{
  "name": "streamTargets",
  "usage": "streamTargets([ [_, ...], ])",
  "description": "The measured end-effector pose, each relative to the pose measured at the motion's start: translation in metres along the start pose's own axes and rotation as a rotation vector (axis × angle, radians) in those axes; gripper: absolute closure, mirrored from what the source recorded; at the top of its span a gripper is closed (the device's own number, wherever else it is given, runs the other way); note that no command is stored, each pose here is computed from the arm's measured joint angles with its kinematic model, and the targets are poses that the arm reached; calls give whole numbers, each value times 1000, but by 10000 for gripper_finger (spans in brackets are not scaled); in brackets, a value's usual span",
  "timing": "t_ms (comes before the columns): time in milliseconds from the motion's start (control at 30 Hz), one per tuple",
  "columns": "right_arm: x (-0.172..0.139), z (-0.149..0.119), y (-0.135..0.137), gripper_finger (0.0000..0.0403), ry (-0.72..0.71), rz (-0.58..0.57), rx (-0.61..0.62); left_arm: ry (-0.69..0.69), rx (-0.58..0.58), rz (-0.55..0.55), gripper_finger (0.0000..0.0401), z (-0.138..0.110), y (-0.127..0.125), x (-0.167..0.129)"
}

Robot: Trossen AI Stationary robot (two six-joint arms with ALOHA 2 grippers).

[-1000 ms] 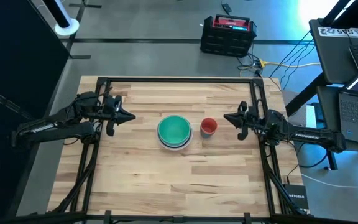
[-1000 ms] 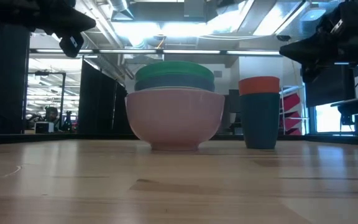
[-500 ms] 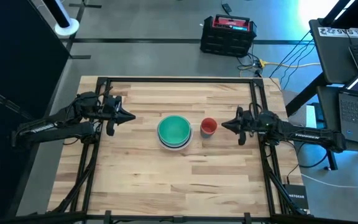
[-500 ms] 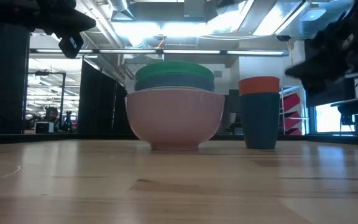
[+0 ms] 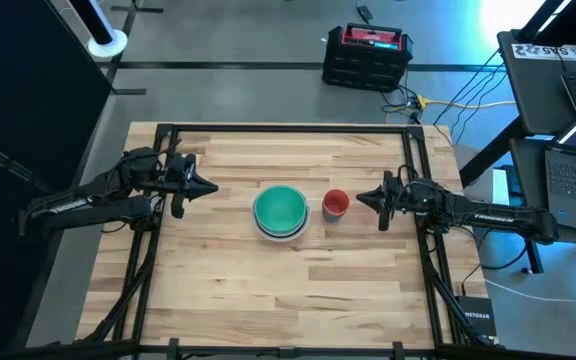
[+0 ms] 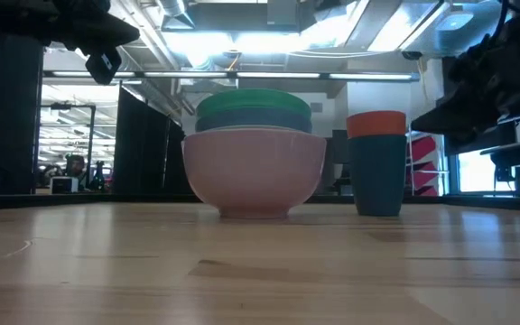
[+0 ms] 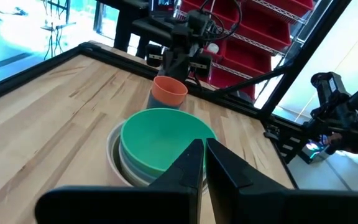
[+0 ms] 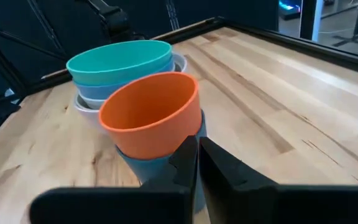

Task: Nest bowls inside each other
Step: Return to Home Position

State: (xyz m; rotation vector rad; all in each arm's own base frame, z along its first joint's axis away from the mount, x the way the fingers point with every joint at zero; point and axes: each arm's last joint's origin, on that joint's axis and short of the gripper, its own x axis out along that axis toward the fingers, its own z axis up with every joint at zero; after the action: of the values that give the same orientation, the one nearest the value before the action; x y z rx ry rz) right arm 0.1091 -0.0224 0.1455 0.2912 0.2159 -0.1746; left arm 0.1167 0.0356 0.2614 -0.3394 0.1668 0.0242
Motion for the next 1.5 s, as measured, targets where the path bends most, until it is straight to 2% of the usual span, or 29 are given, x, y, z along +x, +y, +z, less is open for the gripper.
streamTargets([
  [133, 0, 1, 2, 402, -1, 49, 3, 0, 7, 0, 401, 0, 0, 0],
  [700, 0, 0, 1, 402, 0, 24, 50, -8, 19, -1, 401, 1, 0, 0],
  [800, -1, 1, 5, 402, -8, 48, 42, -8, 20, -1, 401, 1, 0, 0],
  [1033, -12, 8, 18, 402, -125, 177, 17, -9, 14, -1, 401, 1, 0, 0],
  [1200, -20, 17, 20, 402, -248, 218, 16, -9, -5, -2, 401, 1, 0, 0],
  [1500, -19, 15, 20, 402, -227, 214, 16, -34, -1, -9, 401, 3, -1, 0],
])
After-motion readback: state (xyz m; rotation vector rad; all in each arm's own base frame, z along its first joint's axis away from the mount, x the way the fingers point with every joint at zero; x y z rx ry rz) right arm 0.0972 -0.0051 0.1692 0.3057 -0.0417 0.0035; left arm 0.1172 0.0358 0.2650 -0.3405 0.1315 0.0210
